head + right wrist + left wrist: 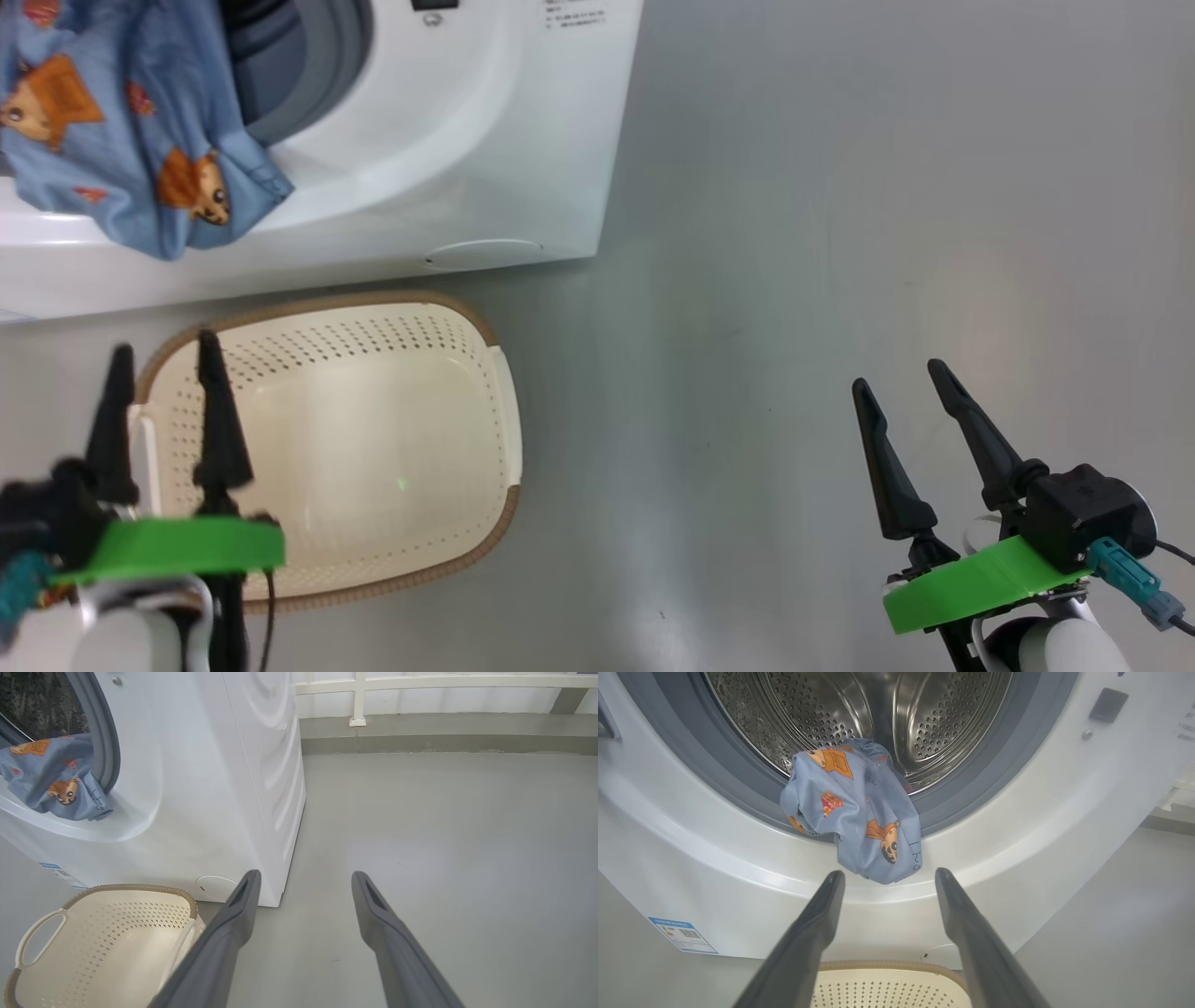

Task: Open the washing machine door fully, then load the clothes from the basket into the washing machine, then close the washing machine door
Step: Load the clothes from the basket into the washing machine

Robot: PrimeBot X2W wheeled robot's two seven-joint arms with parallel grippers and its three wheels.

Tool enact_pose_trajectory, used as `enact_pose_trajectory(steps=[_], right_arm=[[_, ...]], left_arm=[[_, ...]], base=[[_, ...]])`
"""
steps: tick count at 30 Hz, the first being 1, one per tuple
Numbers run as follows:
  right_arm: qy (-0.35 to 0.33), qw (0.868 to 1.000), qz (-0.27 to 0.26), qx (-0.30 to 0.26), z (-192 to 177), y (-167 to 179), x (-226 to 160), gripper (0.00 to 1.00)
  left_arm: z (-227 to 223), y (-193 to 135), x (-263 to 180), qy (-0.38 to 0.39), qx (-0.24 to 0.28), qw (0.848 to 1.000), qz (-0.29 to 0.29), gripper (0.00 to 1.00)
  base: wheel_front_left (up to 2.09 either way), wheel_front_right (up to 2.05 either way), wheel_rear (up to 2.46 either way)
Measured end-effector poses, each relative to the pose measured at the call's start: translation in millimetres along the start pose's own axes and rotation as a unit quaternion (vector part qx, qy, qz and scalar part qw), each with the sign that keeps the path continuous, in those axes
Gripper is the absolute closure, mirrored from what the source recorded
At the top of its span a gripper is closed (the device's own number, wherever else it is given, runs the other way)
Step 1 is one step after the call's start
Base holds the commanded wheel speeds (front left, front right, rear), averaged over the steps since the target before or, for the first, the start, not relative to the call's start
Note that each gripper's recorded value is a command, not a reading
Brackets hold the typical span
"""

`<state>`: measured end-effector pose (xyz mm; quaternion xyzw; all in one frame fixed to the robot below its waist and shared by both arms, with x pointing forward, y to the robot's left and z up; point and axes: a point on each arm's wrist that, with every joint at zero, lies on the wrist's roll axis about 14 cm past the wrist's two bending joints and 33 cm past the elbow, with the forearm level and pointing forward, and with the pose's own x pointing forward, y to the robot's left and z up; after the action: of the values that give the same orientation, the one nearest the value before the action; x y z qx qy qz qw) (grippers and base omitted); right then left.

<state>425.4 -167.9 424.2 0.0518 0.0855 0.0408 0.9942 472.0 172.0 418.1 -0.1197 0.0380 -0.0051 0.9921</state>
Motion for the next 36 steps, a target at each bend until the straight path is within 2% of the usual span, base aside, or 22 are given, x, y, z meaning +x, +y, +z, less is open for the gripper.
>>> enact_pose_trajectory(steps=[10, 25, 32, 33, 34, 35, 36], right_arm=[[0.015, 1.0, -0.018, -0.003, -12, -12, -2, 0.0], [0.025, 0.999, -0.04, 0.003, -23, -27, -3, 0.0], [0.024, 0.999, -0.046, 0.001, -25, -31, -5, 0.0], [0.024, 0.999, -0.047, 0.0, -25, -32, -5, 0.0], [0.024, 0.999, -0.048, 0.0, -25, -32, -5, 0.0], [0.024, 0.999, -0.048, 0.0, -25, -32, -5, 0.0], [0.025, 0.999, -0.048, 0.0, -25, -33, -6, 0.0]], left_arm=[[-29, 17, 47, 0.055, -0.017, 0.998, 0.041, 0.0], [-45, 28, 110, 0.093, -0.018, 0.994, 0.059, 0.0], [-58, 27, 122, 0.114, -0.021, 0.992, 0.057, 0.0], [-59, 27, 123, 0.117, -0.021, 0.991, 0.057, 0.03], [-59, 26, 124, 0.118, -0.022, 0.991, 0.055, 0.58], [-59, 25, 125, 0.118, -0.023, 0.991, 0.052, 1.0], [-59, 24, 126, 0.119, -0.026, 0.991, 0.049, 1.0]], base=[[0.0, 0.0, 0.0], [0.0, 0.0, 0.0], [0.0, 0.0, 0.0], [0.0, 0.0, 0.0], [0.0, 0.0, 0.0], [0.0, 0.0, 0.0], [0.0, 0.0, 0.0]])
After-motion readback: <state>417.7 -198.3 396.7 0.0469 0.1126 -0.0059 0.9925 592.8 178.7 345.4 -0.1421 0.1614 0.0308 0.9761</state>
